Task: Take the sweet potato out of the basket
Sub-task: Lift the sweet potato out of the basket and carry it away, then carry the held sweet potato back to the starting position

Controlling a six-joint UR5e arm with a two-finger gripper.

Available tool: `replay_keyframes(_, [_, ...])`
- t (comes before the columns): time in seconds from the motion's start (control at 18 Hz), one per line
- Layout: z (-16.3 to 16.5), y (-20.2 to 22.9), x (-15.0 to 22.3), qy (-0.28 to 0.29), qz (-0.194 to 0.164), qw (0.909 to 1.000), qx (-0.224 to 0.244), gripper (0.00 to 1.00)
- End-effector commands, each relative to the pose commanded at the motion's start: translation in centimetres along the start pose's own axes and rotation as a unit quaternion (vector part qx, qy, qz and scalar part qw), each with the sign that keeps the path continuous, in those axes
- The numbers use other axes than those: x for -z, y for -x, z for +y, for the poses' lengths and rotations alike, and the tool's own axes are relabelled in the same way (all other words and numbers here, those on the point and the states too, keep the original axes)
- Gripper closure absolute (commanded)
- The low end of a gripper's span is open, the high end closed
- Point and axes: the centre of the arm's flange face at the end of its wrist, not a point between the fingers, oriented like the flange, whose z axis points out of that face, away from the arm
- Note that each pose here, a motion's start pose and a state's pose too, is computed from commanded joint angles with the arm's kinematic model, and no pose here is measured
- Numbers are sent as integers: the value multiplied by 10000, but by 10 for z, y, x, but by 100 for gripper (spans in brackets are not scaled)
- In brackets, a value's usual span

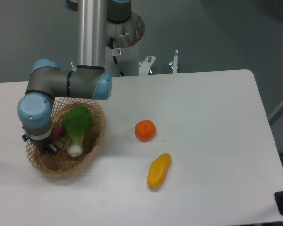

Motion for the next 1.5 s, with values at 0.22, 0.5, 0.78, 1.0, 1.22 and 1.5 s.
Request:
replay_keyframes(0.22, [-1, -2, 28, -204, -126, 9997, 8, 91])
replay_keyframes(0.5, [12, 27, 68, -478, -325, 9980, 252, 91])
replay_keyframes(0.78, [45, 90, 111, -757, -637, 9924, 728, 91])
replay_keyframes(1.0, [89, 158, 143, -851, -952, 9865, 1030, 91])
replay_keyframes(1.22, [142, 215, 157, -789, -1124, 9831, 1211, 90])
replay_keyframes(1.5, [207, 270, 172, -743, -1269, 9820, 1188, 90])
